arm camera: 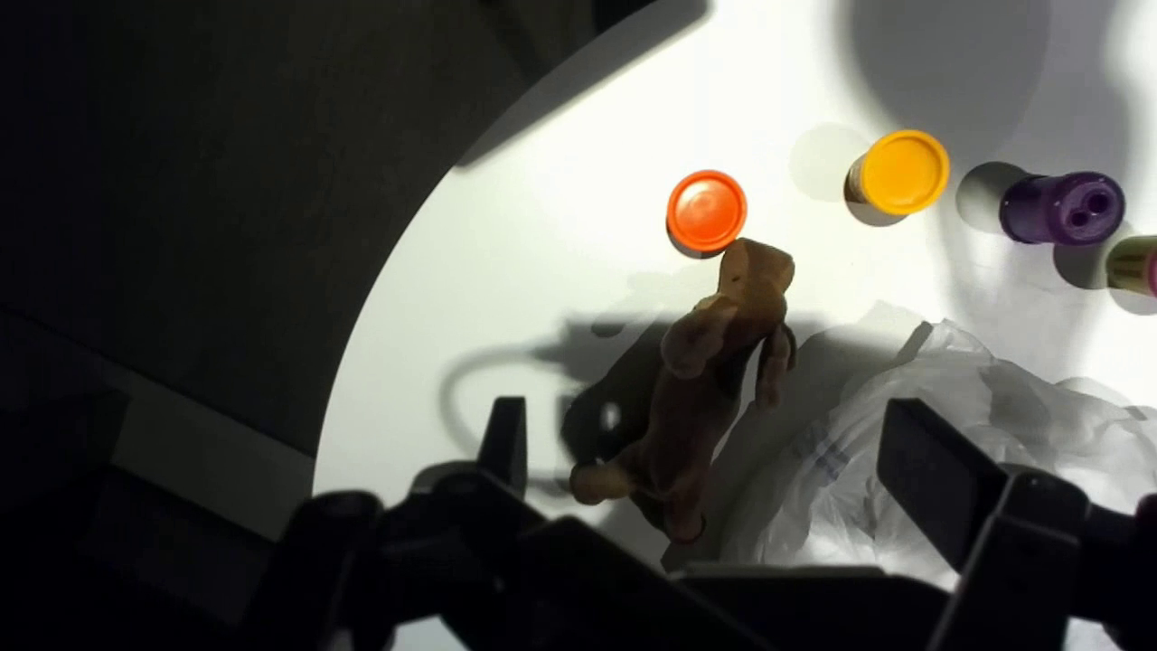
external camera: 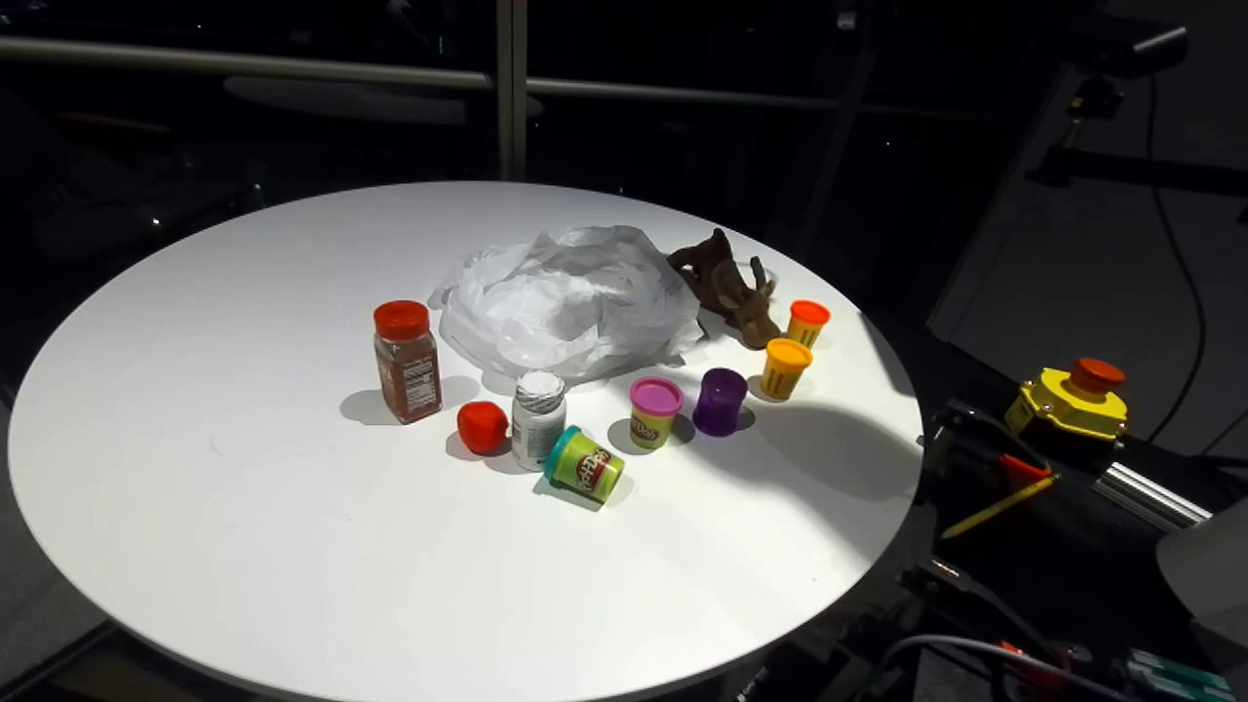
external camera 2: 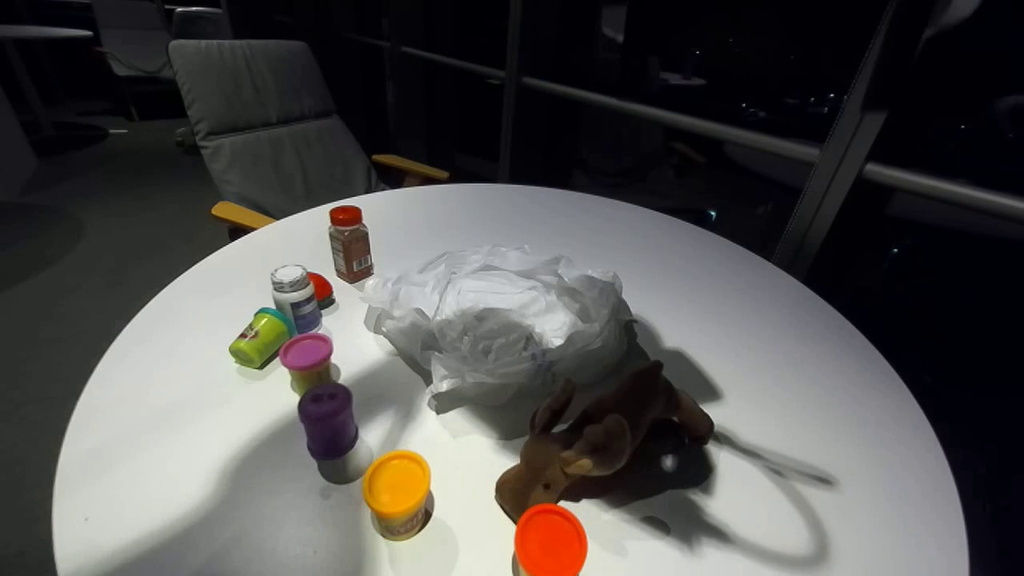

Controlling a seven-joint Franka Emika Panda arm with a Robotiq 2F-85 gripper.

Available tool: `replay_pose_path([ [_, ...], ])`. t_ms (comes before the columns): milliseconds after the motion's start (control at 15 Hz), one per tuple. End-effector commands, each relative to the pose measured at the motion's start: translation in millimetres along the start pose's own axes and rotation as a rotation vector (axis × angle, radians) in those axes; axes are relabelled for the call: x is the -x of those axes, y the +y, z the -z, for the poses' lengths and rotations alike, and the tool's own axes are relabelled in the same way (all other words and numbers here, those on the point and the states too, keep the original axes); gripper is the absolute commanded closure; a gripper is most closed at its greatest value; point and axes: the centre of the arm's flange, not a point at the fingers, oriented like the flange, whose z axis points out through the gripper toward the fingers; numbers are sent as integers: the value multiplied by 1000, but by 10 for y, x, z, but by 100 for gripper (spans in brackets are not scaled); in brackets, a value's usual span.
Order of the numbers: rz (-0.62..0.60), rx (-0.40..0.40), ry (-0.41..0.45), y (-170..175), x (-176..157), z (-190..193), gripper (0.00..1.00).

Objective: Put the contents on the table into the plastic bag.

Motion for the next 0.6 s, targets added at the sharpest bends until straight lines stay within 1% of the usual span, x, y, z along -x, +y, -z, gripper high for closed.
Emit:
replay_pose_path([
  [0,-54,-47,-13,53,-305,-466,0],
  [133,-84,-42,-16,56,-398,-807,0],
  [267,-100,-39,-46,99,-425,-1113,0],
  [533,-88,-49,-107,196,-298,-1607,0],
])
